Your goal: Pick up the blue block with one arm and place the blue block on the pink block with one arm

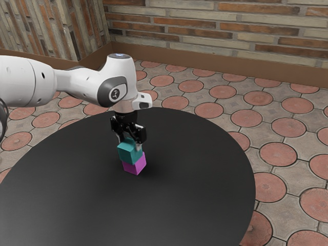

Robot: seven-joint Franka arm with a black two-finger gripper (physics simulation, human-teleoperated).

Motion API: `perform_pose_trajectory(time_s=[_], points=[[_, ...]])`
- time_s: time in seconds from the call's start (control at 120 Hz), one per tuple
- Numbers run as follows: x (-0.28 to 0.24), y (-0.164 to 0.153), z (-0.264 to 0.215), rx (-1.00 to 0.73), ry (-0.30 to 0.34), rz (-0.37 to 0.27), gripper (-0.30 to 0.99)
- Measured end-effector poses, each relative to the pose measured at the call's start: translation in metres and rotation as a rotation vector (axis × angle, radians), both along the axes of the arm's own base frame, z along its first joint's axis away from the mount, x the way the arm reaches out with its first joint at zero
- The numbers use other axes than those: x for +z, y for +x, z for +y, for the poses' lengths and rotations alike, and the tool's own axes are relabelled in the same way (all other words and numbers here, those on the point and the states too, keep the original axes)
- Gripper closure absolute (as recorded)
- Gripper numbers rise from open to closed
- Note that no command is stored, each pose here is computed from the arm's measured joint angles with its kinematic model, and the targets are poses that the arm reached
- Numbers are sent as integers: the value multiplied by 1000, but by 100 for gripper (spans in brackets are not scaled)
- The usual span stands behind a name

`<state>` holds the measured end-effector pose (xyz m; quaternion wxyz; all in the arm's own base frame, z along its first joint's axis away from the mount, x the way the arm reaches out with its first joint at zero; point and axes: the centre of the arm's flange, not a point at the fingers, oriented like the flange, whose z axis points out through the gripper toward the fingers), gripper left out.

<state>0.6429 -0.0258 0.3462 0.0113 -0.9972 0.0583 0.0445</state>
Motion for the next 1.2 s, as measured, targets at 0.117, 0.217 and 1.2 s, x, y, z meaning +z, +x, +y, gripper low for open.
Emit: perform_pose_trajectory(time_s=[0.117,0.217,1.2], points=[[0,0,1,-1,-1,1,6],[13,4,2,-1,1,-15,4],[331,-125,33,110,-8,-83,0]])
